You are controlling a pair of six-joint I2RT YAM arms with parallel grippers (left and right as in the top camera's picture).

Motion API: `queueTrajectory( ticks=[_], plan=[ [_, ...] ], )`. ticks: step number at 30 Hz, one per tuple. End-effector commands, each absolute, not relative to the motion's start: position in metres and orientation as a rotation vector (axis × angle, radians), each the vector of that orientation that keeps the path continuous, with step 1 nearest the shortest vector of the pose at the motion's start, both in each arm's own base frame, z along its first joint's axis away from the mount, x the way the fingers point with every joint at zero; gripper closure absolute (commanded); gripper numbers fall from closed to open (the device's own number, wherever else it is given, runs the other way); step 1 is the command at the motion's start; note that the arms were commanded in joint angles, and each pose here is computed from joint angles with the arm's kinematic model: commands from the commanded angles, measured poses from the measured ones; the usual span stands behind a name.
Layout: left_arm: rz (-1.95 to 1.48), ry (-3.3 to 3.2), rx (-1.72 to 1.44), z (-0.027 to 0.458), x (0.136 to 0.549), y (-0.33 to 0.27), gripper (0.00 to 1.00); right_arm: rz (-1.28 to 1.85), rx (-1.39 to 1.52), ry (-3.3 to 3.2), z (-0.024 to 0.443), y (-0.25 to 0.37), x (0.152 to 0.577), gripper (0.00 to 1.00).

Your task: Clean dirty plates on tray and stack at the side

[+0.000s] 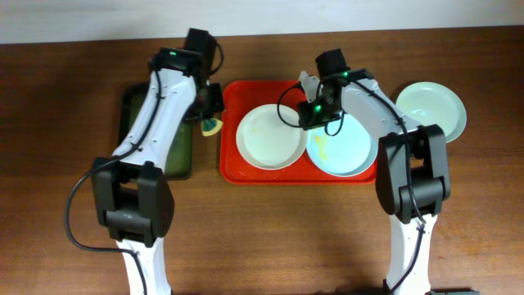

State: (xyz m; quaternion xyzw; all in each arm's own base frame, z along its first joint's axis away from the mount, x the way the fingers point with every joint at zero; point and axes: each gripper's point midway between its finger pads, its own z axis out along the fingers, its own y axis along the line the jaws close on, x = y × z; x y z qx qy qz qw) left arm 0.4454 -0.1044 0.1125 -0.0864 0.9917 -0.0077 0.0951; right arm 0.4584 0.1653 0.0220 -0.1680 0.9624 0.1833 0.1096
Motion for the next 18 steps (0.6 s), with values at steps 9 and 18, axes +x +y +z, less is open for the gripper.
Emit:
queueTrajectory(
  ticks=[9, 18],
  plan=[
    [-0.232, 2.848, 0.007, 0.075, 0.443, -0.206, 0.94, 0.57, -0.482, 2.807, 0.012, 0.188, 0.453, 0.66],
    [-0.275, 2.753, 0.029, 0.039, 0.454, -0.213, 0.58, 0.559, -0.481, 2.809, 0.009, 0.187, 0.453, 0.66]
  ],
)
